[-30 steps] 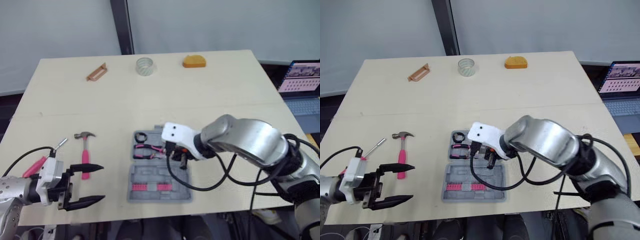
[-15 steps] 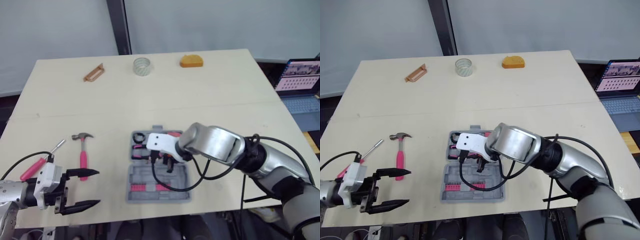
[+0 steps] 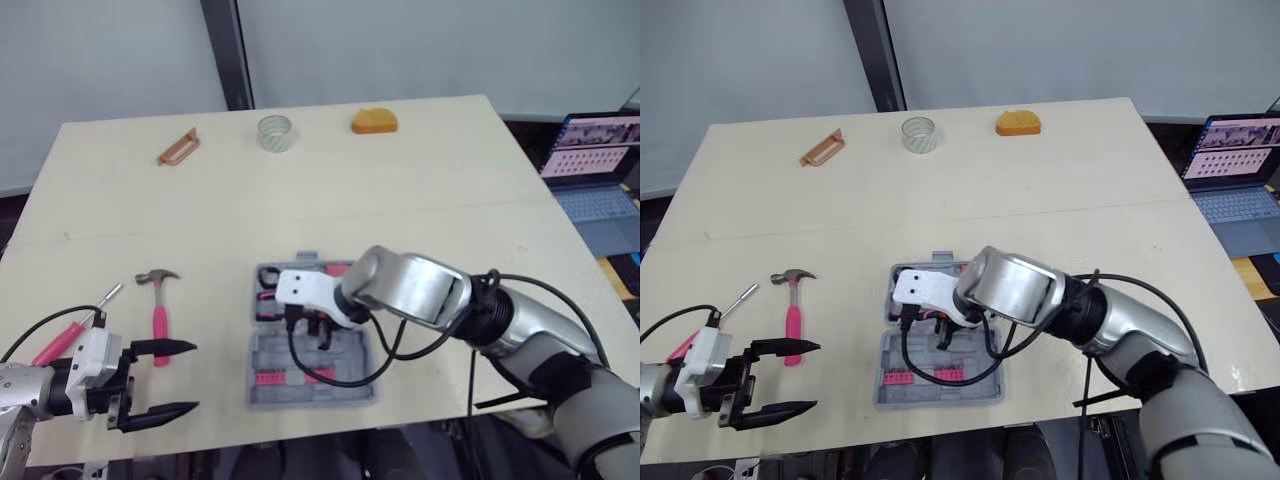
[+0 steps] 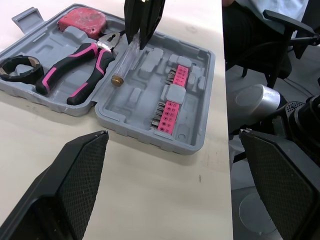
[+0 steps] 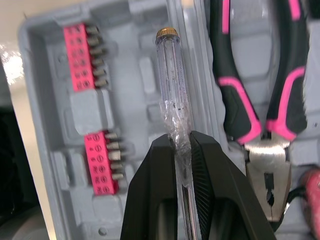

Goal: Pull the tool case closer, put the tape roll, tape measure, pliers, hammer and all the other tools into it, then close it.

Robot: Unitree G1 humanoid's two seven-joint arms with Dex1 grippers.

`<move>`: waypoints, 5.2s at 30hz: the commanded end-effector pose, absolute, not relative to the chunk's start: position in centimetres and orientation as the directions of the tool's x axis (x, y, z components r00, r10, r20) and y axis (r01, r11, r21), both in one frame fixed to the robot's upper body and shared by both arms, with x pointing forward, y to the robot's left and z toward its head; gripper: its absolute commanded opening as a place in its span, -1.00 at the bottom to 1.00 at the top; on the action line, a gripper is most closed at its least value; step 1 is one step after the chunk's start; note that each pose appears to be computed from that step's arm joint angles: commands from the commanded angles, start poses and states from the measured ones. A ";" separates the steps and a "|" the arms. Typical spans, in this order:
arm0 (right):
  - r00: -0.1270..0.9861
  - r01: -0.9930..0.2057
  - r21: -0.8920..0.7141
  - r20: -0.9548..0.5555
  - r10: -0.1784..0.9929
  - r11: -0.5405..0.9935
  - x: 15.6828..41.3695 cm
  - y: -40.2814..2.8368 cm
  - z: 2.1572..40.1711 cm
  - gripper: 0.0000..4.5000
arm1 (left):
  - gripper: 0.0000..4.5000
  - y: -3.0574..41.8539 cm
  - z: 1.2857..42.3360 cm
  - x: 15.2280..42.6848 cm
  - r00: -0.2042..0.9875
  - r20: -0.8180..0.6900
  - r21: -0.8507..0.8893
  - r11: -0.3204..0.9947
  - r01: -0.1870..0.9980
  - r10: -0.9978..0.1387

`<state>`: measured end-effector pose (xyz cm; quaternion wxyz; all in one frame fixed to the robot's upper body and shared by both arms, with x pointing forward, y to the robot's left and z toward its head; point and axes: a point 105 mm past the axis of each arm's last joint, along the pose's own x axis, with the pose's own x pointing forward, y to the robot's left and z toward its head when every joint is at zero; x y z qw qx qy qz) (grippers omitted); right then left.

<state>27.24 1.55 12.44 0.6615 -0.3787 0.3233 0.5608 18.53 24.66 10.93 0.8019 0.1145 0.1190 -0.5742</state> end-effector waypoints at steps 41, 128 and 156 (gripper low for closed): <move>0.163 -0.987 -0.148 -0.853 0.495 0.070 26.8 4.2 10.3 -0.99 | 1.00 23.7 12.2 18.3 0.303 -0.327 0.071 0.297 0.952 -0.895; 0.189 -0.978 -0.163 -0.462 0.866 0.127 28.3 -0.4 6.4 -0.98 | 1.00 23.3 11.9 18.7 0.309 -0.279 0.095 0.294 0.951 -0.909; 0.206 -0.978 -0.153 -0.573 0.793 0.144 28.0 -1.9 2.1 -0.98 | 1.00 22.8 12.6 19.1 0.311 -0.274 0.110 0.292 0.950 -0.910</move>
